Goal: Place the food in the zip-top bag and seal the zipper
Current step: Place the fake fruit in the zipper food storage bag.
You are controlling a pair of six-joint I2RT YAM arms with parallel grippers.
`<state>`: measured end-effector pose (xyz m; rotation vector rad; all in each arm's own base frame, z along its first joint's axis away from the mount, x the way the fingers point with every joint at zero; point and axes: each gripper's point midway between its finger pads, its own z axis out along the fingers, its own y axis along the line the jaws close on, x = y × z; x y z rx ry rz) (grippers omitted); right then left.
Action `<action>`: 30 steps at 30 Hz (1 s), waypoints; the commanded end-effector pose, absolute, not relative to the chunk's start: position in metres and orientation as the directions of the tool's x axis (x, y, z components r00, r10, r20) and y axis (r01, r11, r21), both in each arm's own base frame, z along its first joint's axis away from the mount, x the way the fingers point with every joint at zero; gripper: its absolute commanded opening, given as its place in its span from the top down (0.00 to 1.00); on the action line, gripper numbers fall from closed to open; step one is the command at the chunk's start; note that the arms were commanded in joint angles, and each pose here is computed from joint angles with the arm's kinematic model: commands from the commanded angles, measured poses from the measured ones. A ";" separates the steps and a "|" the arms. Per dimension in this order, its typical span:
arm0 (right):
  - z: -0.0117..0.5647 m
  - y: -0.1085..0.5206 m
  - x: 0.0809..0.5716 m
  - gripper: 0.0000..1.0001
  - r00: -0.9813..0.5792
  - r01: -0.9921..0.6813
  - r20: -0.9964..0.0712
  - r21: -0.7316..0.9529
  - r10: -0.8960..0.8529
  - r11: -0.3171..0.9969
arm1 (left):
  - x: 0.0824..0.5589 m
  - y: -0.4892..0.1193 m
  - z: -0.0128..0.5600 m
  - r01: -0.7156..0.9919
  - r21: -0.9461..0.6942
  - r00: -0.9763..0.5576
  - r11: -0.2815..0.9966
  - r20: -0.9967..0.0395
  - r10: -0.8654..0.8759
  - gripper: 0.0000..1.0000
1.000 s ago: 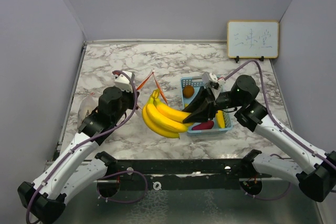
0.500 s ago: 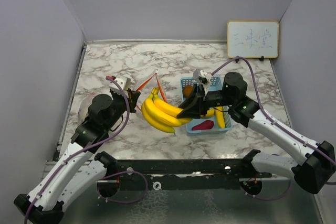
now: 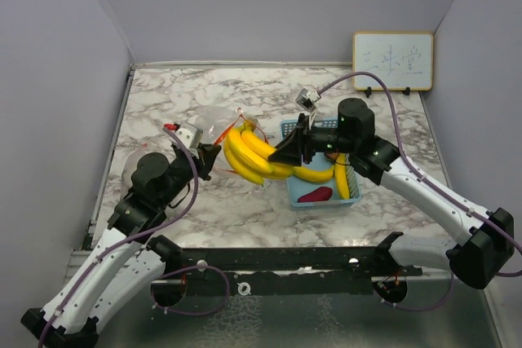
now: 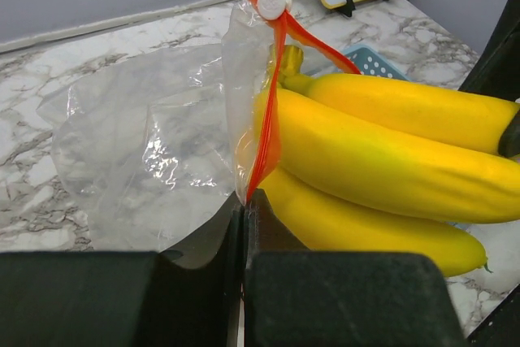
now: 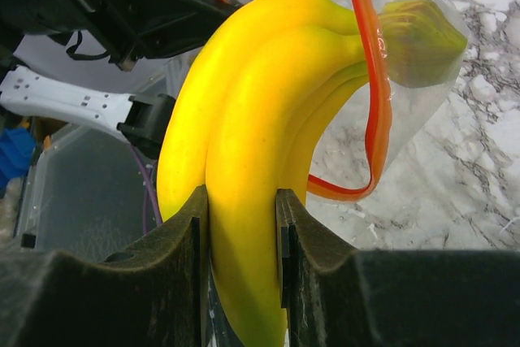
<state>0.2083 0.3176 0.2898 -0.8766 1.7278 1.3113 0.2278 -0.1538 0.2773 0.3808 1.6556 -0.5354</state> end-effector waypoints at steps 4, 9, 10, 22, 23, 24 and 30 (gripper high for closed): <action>0.274 0.315 0.242 0.98 -0.532 -0.781 -0.846 0.469 -0.044 0.411 | 0.228 -0.177 0.297 0.621 -0.165 -0.143 0.766 -0.985 -0.097 1.00; 0.267 0.314 0.249 0.98 -0.556 -0.751 -0.830 0.480 -0.043 0.454 | 0.233 -0.190 0.306 0.653 -0.184 -0.153 0.735 -0.982 -0.110 1.00; 0.268 0.314 0.251 0.98 -0.556 -0.746 -0.830 0.476 -0.042 0.465 | 0.235 -0.193 0.305 0.657 -0.193 -0.165 0.729 -0.980 -0.111 1.00; 0.279 0.326 0.286 0.98 -0.487 -0.703 -0.868 0.454 0.096 0.547 | 0.241 -0.219 0.295 0.674 -0.338 -0.280 0.657 -0.940 -0.196 1.00; 0.283 0.329 0.286 0.98 -0.476 -0.711 -0.873 0.453 0.107 0.537 | 0.242 -0.219 0.297 0.672 -0.341 -0.278 0.657 -0.939 -0.203 1.00; 0.286 0.332 0.285 0.98 -0.463 -0.726 -0.878 0.453 0.120 0.517 | 0.243 -0.220 0.299 0.673 -0.344 -0.276 0.655 -0.938 -0.209 1.00; 0.299 0.356 0.264 0.98 -0.371 -0.815 -0.915 0.403 0.159 0.416 | 0.254 -0.224 0.316 0.672 -0.350 -0.241 0.652 -0.937 -0.254 1.00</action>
